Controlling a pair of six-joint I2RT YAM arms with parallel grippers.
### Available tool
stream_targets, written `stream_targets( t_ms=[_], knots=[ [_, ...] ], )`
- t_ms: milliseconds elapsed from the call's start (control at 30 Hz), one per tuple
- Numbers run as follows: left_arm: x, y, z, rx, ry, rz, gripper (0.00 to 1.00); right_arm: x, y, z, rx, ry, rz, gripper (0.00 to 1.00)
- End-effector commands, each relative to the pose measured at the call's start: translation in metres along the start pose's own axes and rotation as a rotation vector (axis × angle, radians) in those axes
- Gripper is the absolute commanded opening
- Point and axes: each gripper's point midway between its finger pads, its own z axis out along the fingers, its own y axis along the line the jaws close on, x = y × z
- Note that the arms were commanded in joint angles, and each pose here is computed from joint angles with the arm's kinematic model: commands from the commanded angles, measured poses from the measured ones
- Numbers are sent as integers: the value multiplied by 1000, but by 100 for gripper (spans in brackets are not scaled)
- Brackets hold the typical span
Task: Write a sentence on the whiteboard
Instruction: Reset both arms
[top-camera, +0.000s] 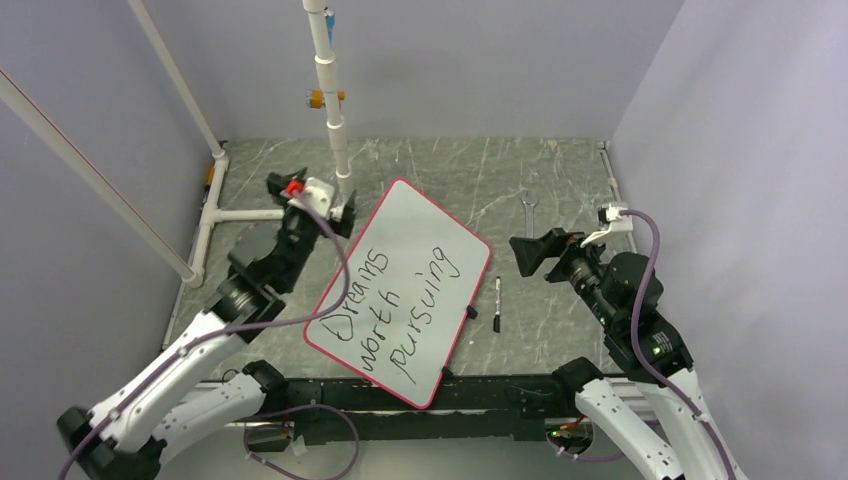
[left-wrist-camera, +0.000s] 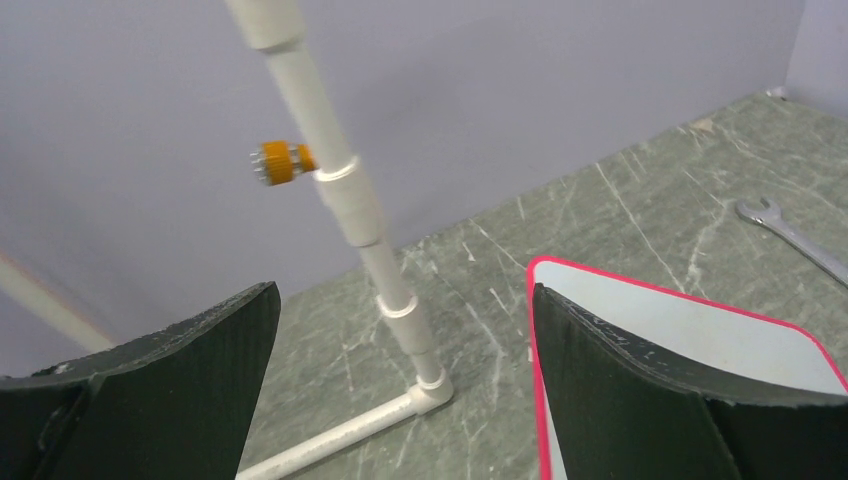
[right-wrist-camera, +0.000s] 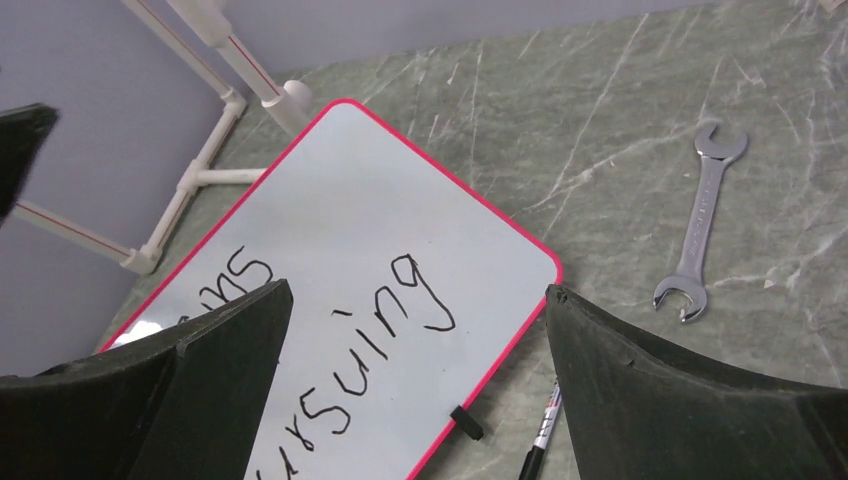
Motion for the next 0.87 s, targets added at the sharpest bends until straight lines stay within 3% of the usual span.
stream_targets(
  t_ms=[0,467,833],
  knots=[
    [3,29,-41,-93,10,-24,99,-9,-2,-3,-5,-85,22,100],
    [44,58,-114,-202,7,-12,99,4,-1,-11,-42,-87,25,100],
    [53,60,-120,-224,-13,-6,99,4,6,-8,-87,-97,41,100]
  ],
)
